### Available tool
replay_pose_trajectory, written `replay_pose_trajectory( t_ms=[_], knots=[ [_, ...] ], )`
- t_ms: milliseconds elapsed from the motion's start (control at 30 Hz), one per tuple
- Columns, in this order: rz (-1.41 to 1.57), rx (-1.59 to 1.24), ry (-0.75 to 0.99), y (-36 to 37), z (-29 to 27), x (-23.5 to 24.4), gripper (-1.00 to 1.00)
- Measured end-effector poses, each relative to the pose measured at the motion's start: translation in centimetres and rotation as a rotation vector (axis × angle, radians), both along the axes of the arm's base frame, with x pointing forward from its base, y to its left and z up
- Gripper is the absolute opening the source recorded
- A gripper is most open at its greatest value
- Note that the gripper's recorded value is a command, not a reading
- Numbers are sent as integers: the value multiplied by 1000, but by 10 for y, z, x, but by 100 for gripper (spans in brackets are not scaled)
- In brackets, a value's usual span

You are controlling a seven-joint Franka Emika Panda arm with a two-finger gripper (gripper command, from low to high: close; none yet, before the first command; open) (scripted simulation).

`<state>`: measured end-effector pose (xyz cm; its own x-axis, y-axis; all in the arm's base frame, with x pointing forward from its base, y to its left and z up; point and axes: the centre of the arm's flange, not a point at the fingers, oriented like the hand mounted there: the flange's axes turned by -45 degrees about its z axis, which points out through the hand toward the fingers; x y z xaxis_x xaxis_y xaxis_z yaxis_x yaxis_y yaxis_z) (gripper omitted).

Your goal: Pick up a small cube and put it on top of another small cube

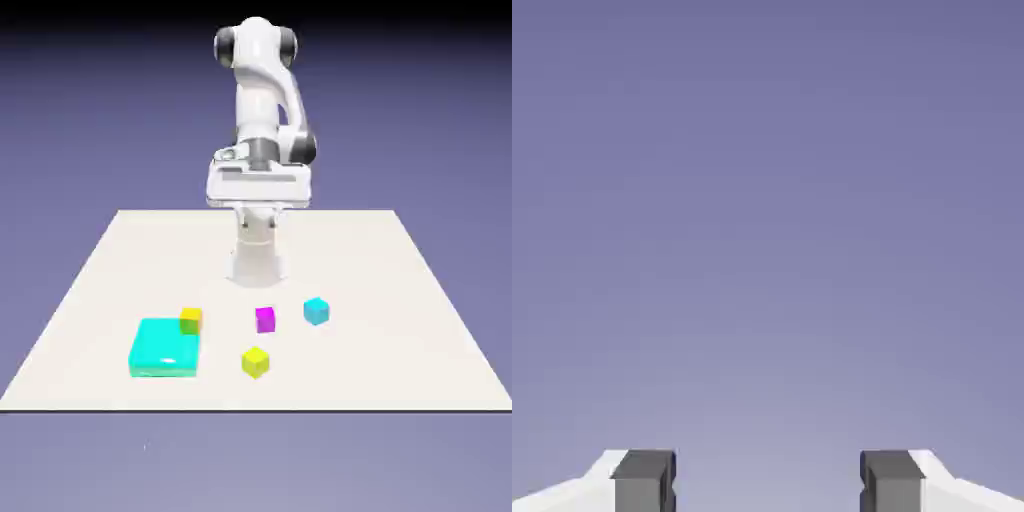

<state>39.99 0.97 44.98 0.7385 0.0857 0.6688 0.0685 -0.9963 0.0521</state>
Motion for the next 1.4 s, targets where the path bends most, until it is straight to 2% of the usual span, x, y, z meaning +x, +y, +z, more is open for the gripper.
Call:
replay_pose_trajectory(
  t_ms=[333,667,1100,1167,1267,1300,1400],
  knots=[
    [180,-201,503,37,-87,69,0],
    [336,-405,986,62,-189,105,0],
    [481,-667,1577,75,-322,112,0],
    [483,-671,1587,75,-324,112,0],
    [483,-671,1587,47,-371,83,0],
    [483,-671,1587,47,-372,82,-100],
    [482,-671,1588,56,-357,92,-100]
  ],
)
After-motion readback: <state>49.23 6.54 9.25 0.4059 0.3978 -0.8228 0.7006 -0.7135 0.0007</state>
